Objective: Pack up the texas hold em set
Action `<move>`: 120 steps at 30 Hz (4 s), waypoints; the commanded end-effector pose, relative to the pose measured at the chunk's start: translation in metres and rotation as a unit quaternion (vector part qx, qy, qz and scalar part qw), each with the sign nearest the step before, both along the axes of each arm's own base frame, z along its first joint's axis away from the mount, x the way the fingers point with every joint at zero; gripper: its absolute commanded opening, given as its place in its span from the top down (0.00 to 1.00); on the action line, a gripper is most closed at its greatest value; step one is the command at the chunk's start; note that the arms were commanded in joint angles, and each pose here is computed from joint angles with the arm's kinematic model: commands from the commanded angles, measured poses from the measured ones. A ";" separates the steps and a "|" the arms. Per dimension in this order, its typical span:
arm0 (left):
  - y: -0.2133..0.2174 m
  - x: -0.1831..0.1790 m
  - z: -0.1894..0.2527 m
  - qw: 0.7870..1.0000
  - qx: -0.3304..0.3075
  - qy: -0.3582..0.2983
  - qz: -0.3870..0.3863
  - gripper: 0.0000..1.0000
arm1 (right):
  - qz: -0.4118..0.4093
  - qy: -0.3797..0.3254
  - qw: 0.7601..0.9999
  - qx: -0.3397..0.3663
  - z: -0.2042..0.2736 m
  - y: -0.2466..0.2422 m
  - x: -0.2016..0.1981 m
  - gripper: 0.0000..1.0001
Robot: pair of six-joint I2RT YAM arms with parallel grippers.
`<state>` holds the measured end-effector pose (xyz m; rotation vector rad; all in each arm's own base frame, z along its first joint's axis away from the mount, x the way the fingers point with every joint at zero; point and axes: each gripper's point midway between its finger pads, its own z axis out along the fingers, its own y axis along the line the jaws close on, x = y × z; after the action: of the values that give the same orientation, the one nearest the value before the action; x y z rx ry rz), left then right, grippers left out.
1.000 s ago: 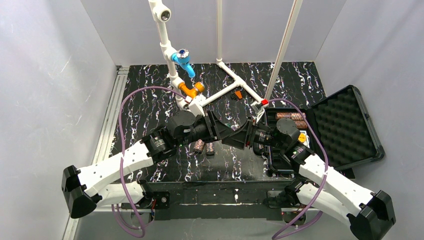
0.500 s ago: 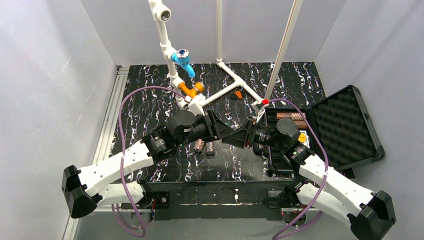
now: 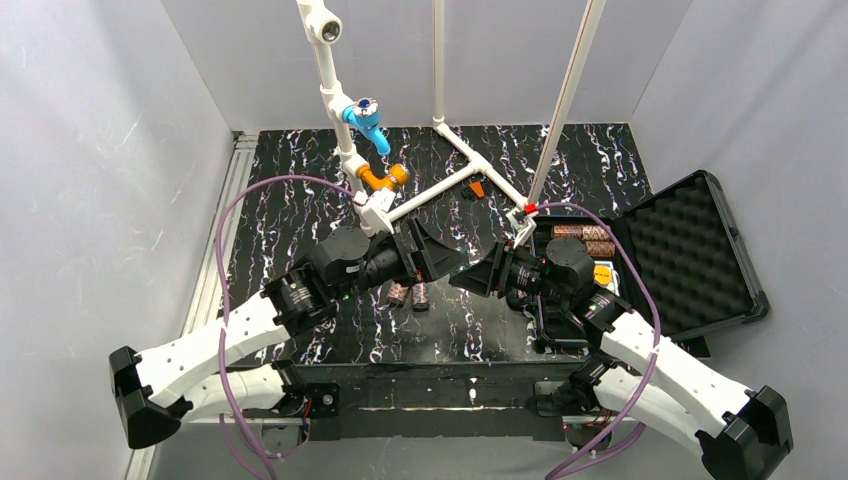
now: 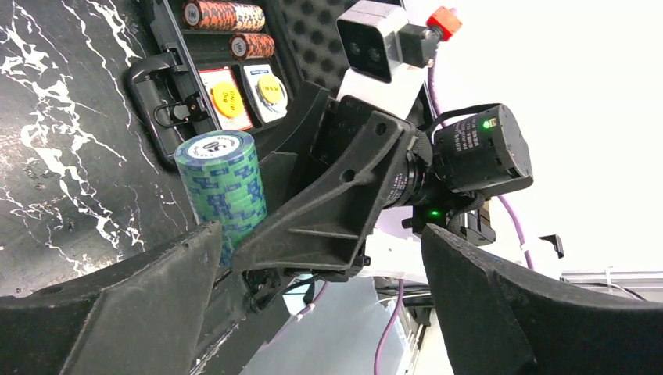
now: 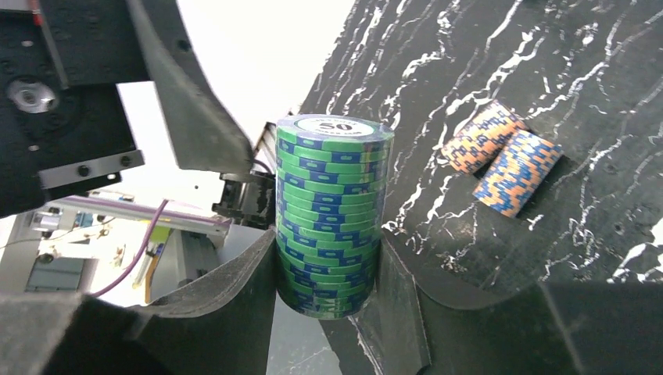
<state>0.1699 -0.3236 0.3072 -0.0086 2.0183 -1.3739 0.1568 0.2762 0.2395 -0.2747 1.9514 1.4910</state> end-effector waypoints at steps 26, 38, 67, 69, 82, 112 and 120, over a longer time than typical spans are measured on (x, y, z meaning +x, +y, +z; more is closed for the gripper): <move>0.167 0.005 -0.097 0.939 0.282 -0.082 0.178 0.02 | -0.584 0.154 0.765 -0.222 -0.070 -0.166 0.100 0.99; 0.150 0.016 -0.172 0.928 0.327 -0.051 0.173 0.02 | -0.670 0.202 0.675 -0.235 -0.079 -0.193 0.125 0.99; 0.151 0.017 -0.189 0.927 0.327 -0.047 0.176 0.02 | -0.699 0.307 0.615 -0.198 -0.125 -0.235 0.149 0.99; 0.151 0.016 -0.189 0.928 0.326 -0.047 0.176 0.02 | -0.701 0.312 0.610 -0.196 -0.128 -0.238 0.150 0.99; 0.151 0.017 -0.192 0.927 0.327 -0.044 0.176 0.02 | -0.708 0.336 0.594 -0.182 -0.138 -0.250 0.155 0.99; 0.149 0.018 -0.195 0.927 0.331 -0.037 0.173 0.02 | -0.703 0.368 0.589 -0.156 -0.155 -0.257 0.177 0.99; 0.149 0.018 -0.196 0.927 0.331 -0.036 0.172 0.02 | -0.713 0.359 0.585 -0.141 -0.157 -0.262 0.191 0.99</move>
<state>0.1843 -0.1770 0.1119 0.0108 2.2051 -0.4474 0.3224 0.0199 0.0647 1.6690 1.9789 0.0182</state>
